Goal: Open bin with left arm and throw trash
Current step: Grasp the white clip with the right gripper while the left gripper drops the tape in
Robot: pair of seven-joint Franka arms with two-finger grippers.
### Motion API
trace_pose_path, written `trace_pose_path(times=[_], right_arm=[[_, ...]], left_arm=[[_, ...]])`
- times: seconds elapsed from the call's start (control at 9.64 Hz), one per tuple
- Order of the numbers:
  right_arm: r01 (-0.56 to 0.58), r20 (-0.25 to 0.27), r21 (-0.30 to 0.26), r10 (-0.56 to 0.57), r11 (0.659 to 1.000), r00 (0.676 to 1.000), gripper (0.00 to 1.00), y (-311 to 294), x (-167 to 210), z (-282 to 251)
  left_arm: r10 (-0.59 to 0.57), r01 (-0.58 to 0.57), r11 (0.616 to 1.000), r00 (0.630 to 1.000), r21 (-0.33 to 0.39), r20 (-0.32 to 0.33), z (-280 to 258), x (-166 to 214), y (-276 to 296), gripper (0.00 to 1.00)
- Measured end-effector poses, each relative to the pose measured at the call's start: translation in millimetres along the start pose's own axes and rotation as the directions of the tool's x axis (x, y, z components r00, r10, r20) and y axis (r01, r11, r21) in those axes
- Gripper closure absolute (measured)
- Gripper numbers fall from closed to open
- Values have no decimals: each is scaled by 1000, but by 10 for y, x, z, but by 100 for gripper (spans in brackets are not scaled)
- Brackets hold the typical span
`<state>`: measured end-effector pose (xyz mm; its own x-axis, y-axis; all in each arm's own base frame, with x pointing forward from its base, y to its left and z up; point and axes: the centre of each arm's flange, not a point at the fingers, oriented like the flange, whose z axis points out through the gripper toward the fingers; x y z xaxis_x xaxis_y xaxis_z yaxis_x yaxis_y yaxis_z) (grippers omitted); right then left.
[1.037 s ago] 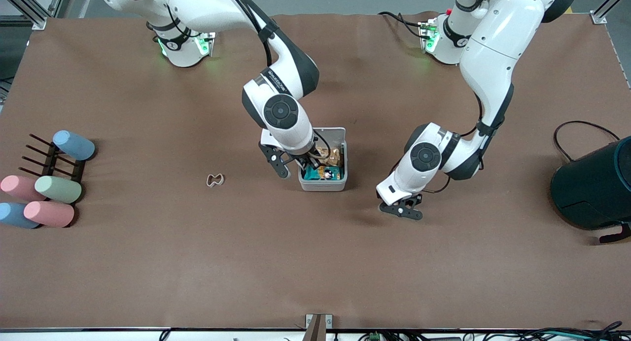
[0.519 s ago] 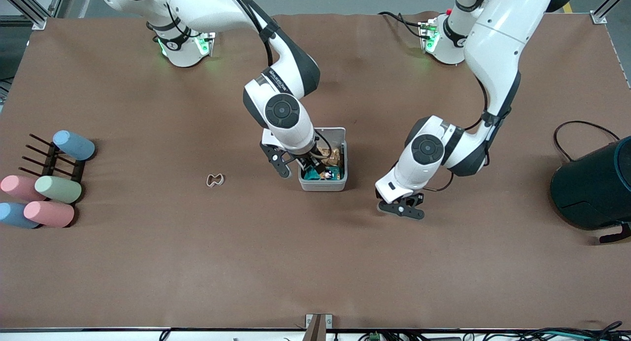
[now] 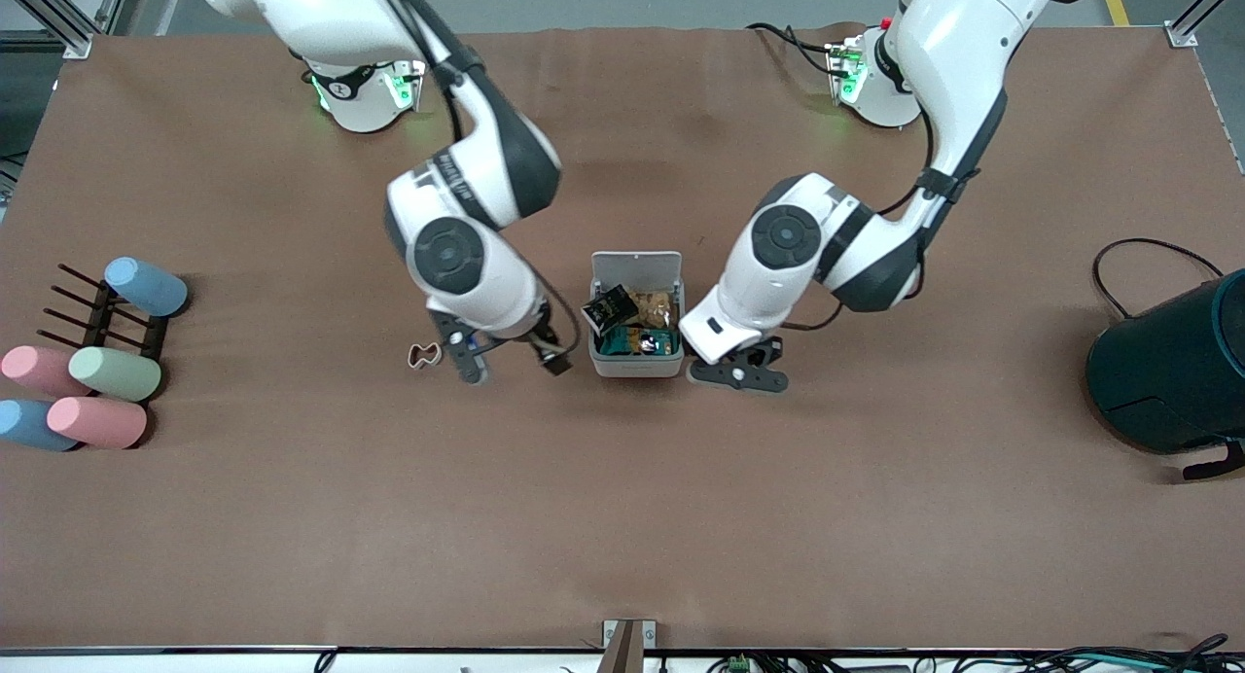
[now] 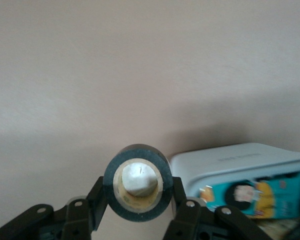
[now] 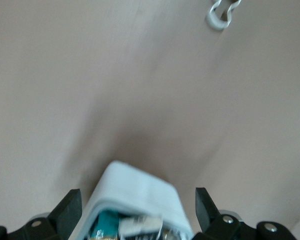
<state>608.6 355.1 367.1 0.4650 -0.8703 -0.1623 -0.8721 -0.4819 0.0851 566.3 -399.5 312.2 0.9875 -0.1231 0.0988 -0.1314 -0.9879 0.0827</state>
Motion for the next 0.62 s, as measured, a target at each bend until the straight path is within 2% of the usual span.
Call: trace_pose_path(times=[0.31, 0.41, 0.62], right_arm=[[110, 6, -90, -110, 990, 994, 0, 265, 1202, 470], [142, 9, -90, -141, 986, 990, 0, 394, 1543, 714], [120, -16, -70, -122, 990, 992, 0, 676, 1912, 1246]], left_arm=[[-53, 53, 999, 999, -12, 4, 4, -190, 391, 44], [-64, 64, 998, 998, -11, 11, 47, -224, 435, 44], [-71, 71, 997, 997, -8, 26, 145, -277, 500, 44]])
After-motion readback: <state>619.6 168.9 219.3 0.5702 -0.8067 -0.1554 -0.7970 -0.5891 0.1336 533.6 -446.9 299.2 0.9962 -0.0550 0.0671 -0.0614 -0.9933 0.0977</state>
